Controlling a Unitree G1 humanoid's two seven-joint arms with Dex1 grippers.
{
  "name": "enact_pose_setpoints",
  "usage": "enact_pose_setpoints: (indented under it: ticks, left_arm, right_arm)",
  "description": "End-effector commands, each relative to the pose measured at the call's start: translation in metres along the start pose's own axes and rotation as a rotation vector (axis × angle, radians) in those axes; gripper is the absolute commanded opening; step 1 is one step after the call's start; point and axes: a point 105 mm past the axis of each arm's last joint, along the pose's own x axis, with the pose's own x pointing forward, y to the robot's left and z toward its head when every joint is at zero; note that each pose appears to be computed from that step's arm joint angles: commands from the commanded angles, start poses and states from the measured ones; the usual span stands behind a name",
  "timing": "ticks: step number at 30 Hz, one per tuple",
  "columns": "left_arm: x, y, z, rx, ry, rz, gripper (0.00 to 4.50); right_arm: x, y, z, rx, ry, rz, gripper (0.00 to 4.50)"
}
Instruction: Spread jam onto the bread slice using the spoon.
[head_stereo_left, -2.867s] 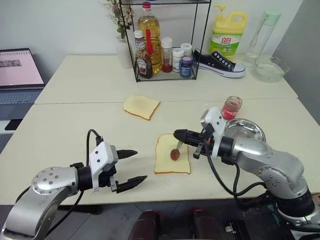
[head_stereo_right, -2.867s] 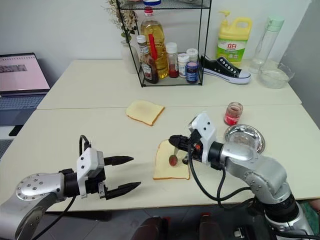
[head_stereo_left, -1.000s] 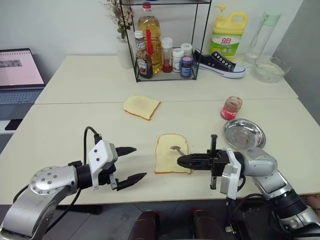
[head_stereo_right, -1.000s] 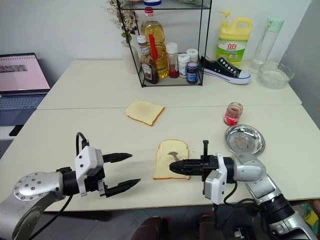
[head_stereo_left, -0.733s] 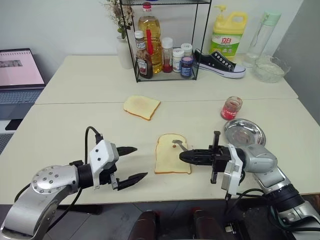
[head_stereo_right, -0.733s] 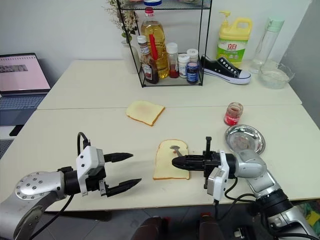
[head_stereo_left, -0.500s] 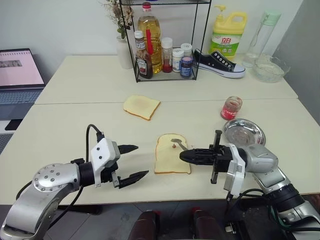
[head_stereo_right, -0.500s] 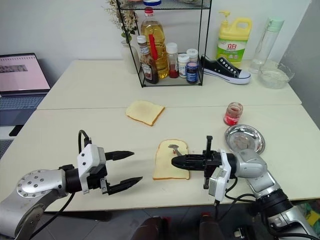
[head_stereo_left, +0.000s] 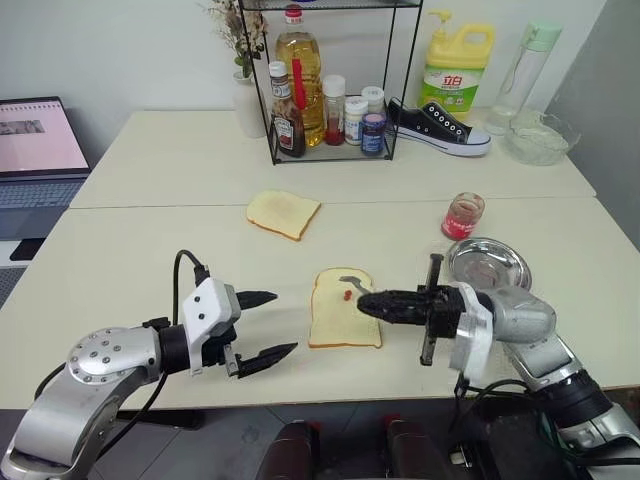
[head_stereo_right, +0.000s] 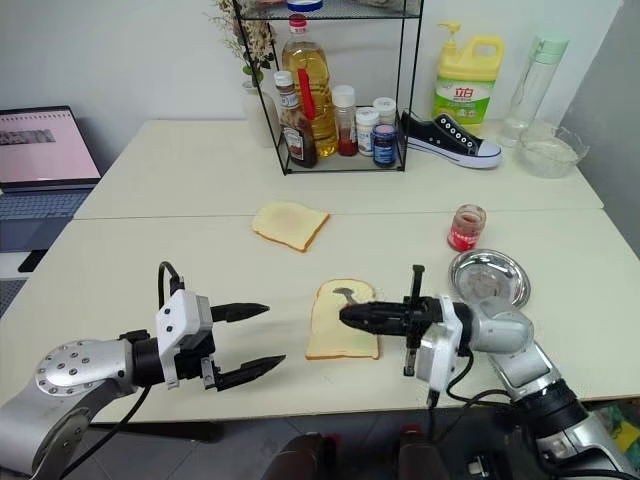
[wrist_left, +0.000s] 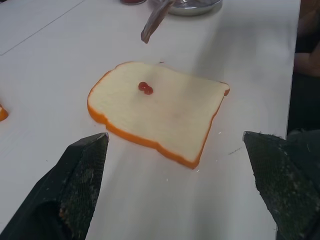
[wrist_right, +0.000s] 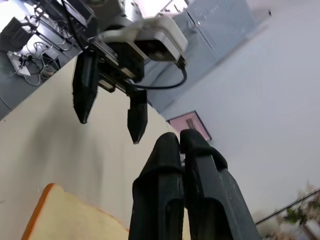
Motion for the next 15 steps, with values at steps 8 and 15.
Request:
enact_pose_setpoints:
  ticks: [8, 15]
  left_arm:
    - [-0.006, 0.015, 0.01, 0.054, -0.008, 0.062, 4.5]
    - [-0.005, 0.019, 0.01, 0.059, -0.012, 0.065, 4.5]
  right_arm:
    - [0.015, -0.069, 0.007, 0.826, 0.034, -0.362, 0.03]
    - [0.009, -0.069, -0.013, 1.258, 0.097, -0.424, 0.03]
